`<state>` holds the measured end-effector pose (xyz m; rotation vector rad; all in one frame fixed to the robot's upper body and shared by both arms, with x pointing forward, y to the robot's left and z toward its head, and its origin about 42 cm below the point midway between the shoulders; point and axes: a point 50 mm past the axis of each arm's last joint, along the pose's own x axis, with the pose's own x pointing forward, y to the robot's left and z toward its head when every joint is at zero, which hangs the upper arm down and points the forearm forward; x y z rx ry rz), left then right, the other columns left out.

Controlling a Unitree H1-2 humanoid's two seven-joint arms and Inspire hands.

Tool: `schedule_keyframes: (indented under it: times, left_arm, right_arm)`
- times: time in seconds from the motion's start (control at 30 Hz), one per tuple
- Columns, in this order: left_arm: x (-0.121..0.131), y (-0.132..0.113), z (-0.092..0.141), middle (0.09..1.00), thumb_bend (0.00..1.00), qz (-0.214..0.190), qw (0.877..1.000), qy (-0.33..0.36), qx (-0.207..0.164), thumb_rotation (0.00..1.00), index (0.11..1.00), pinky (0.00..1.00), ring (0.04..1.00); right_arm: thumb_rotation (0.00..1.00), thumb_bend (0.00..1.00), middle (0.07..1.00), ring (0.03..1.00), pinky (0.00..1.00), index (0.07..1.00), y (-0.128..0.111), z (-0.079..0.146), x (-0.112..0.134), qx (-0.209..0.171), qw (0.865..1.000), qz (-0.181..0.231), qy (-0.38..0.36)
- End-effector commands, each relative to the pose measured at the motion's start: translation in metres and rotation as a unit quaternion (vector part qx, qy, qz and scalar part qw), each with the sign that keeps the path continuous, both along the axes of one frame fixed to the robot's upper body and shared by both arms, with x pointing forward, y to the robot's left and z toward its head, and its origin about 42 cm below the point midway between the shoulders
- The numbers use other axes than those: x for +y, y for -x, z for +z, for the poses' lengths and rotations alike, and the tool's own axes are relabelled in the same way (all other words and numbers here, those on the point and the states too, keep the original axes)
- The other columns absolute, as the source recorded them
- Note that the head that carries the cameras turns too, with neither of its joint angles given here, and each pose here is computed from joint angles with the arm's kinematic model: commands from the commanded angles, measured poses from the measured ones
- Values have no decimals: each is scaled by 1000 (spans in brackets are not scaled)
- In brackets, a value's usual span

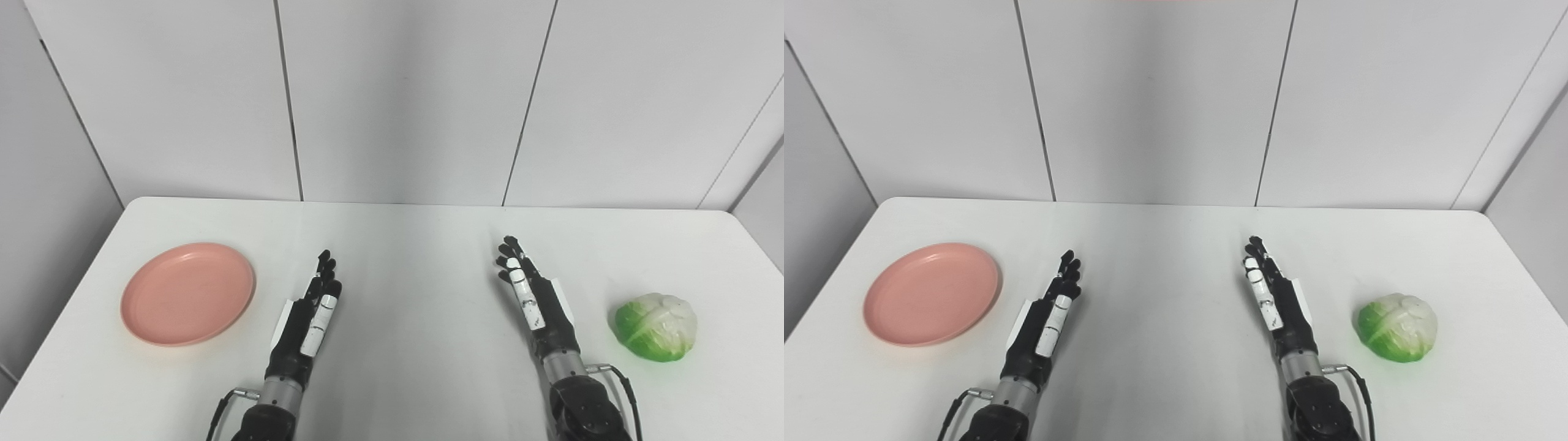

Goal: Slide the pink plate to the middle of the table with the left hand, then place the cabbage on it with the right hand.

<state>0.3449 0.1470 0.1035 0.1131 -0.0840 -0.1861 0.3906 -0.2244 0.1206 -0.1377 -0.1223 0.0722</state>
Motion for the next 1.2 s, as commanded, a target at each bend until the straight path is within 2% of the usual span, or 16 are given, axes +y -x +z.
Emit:
schedule_keyframes:
  times: [0.0,0.3,0.4,0.93,1.07,1.17]
  left_arm:
    - [2,7,-8,1000,734,1,1000,-5,18,1000,990,955,1000]
    - [2,6,-9,1000,734,-1,1000,-8,19,1000,1000,993,1000]
    - [2,6,-9,1000,723,-1,1000,-9,16,1000,1000,950,1000]
    - [-2,3,-12,1000,750,-3,1000,-2,26,1000,1000,959,1000]
    - [-11,1,-15,986,674,4,1000,-2,20,1000,973,923,990]
    - [-18,-3,-18,985,661,0,1000,-3,28,1000,980,941,993]
  right_arm:
    - [1000,257,918,893,873,930,5,-13,6,31,999,15,2]
    - [1000,259,919,895,871,931,5,-12,6,29,999,18,8]
    - [1000,259,918,895,870,930,5,-12,6,28,999,19,10]
    - [1000,268,911,885,860,922,4,-12,1,30,999,14,28]
    - [1000,242,929,904,875,938,4,-11,-8,30,999,20,27]
    - [1000,244,938,911,888,950,2,-11,-16,35,999,18,20]
